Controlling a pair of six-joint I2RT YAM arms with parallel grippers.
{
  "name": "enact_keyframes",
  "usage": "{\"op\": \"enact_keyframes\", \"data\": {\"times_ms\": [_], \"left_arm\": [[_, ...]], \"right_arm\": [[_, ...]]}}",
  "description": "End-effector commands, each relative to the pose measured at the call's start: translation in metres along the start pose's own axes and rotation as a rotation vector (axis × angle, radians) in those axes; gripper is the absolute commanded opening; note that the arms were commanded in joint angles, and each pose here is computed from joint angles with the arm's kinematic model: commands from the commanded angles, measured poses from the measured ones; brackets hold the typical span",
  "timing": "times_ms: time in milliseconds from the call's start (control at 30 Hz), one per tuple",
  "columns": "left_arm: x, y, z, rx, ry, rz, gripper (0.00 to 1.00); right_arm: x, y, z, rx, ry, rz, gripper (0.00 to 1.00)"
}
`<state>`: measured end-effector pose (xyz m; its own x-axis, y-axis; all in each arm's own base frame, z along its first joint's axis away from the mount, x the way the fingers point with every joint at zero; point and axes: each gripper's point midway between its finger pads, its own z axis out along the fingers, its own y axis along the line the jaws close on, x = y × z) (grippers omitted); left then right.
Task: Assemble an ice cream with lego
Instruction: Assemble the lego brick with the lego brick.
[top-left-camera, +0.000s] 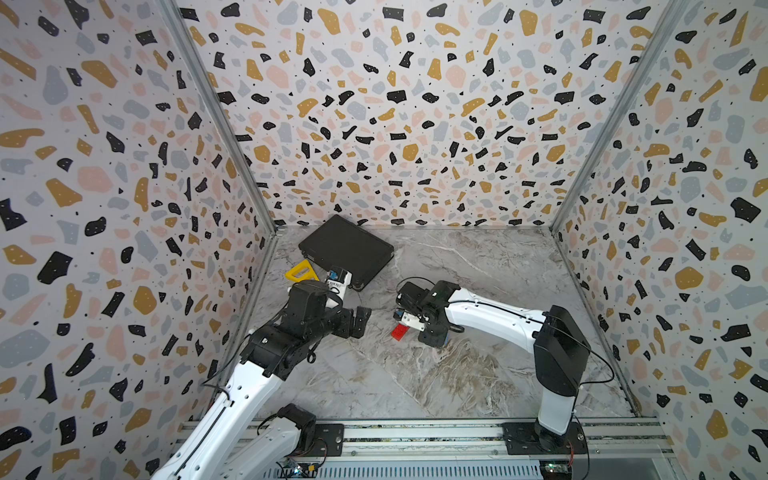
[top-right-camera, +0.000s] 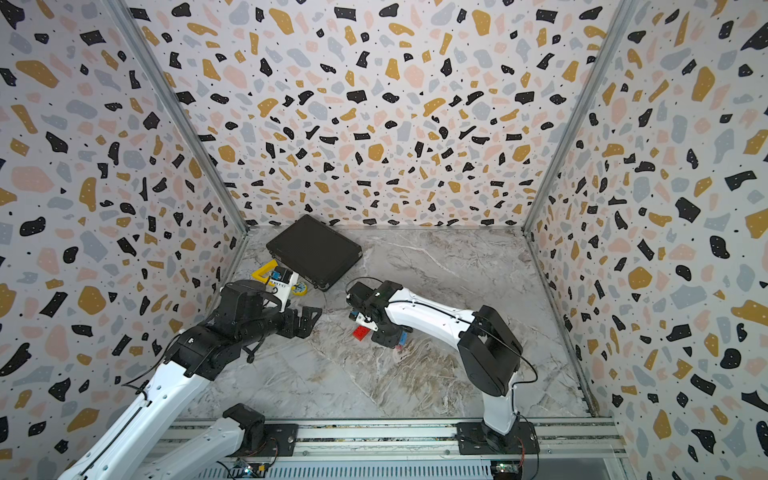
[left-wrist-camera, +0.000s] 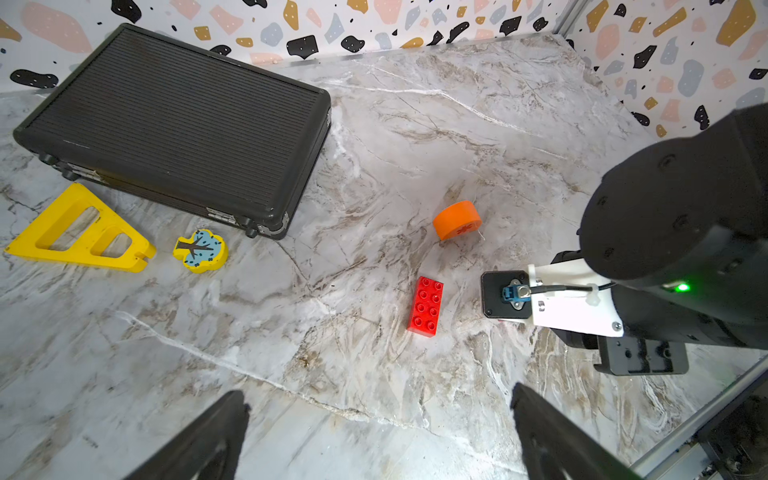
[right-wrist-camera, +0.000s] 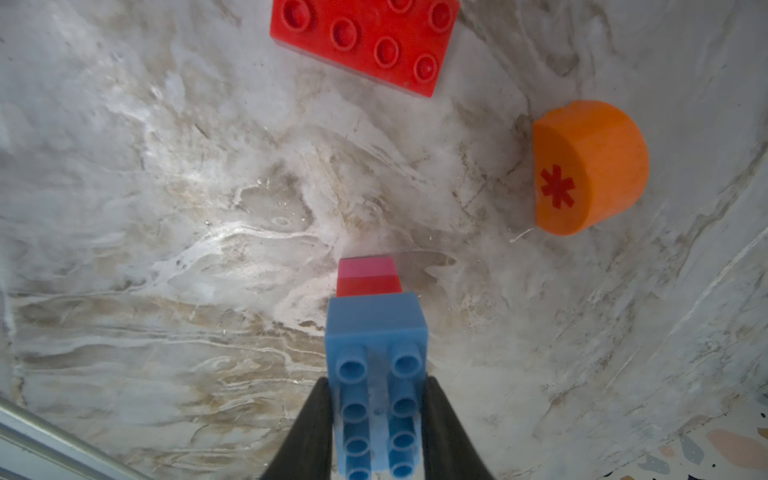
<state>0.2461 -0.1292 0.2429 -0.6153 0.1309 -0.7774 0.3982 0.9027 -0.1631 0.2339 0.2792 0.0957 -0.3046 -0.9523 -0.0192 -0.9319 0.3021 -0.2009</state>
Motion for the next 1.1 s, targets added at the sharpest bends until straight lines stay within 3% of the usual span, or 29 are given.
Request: {"op": "enact_keyframes", "data": {"times_ms": [0, 233, 400, 633, 1067], "left_arm": [[-0.004, 0.002, 0.000, -0.009, -0.019, 0.009, 1.00], [-0.004, 0.002, 0.001, -0.010, -0.018, 0.012, 1.00], [-0.004, 0.002, 0.003, -0.007, -0.016, 0.014, 1.00], [-0.005, 0.001, 0.004, -0.002, -0.015, 0.017, 1.00], [-0.002, 0.000, 0.008, 0.009, 0.002, 0.019, 0.99]], "right_arm": [[0.010, 0.013, -0.025, -0.071, -0.040, -0.151, 0.14], [0.045, 0.033, -0.030, -0.215, -0.095, -0.503, 0.13], [0.051, 0.017, -0.022, -0.219, -0.099, -0.542, 0.13], [0.031, 0.000, -0.013, -0.151, -0.145, -0.589, 0.14], [0.026, 0.005, 0.004, -0.168, -0.133, -0.612, 0.19]]}}
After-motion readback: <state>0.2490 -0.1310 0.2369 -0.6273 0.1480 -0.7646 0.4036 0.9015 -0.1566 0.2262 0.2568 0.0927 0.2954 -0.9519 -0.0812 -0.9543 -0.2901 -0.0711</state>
